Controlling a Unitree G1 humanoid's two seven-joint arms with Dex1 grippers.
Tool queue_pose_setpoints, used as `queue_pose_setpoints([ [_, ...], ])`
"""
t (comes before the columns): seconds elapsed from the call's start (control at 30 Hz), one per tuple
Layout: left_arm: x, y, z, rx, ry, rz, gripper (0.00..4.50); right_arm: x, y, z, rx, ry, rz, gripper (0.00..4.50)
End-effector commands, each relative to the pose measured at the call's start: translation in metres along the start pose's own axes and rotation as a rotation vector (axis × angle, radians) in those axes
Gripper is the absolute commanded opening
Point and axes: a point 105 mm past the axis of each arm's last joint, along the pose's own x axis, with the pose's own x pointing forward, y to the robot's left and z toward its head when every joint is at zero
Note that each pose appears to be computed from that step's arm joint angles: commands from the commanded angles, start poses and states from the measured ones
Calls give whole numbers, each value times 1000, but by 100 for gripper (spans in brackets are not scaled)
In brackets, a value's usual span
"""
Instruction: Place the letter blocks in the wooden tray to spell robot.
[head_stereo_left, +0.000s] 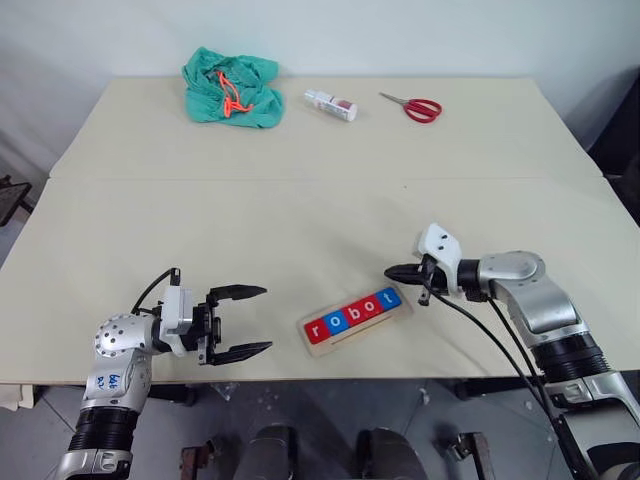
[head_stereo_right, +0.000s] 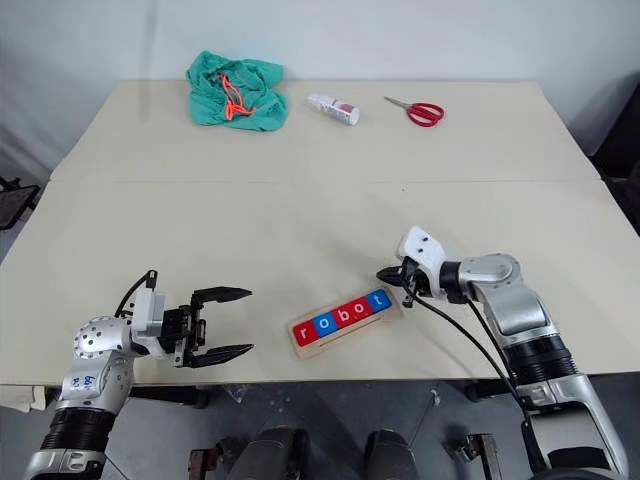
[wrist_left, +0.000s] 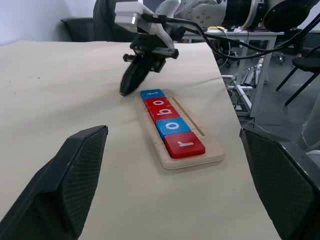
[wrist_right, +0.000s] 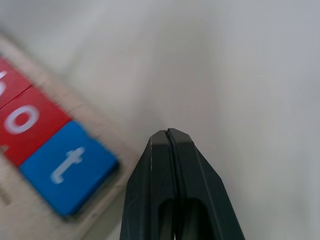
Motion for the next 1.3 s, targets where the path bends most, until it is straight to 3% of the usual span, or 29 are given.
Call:
queue_pose_setpoints([
  [0.03,-1,-1,7,32,-10,2,450,-1,7,0,-24,2,29,2],
  [0.43,-3,3,5,35,8,6,450,-20,12,-8,-17,47,14,2],
  [0.7,-21,27,6,52,118,169,450,-60,-1,-1,12,-32,-68,2],
  [0.93,-35,35,13,74,147,266,450,-98,16,-4,36,-179,48,227],
  [1.13,-46,32,16,66,147,306,450,-119,25,-30,29,-137,86,448],
  [1.3,-54,33,17,70,160,341,450,-128,21,-45,39,-100,62,449],
])
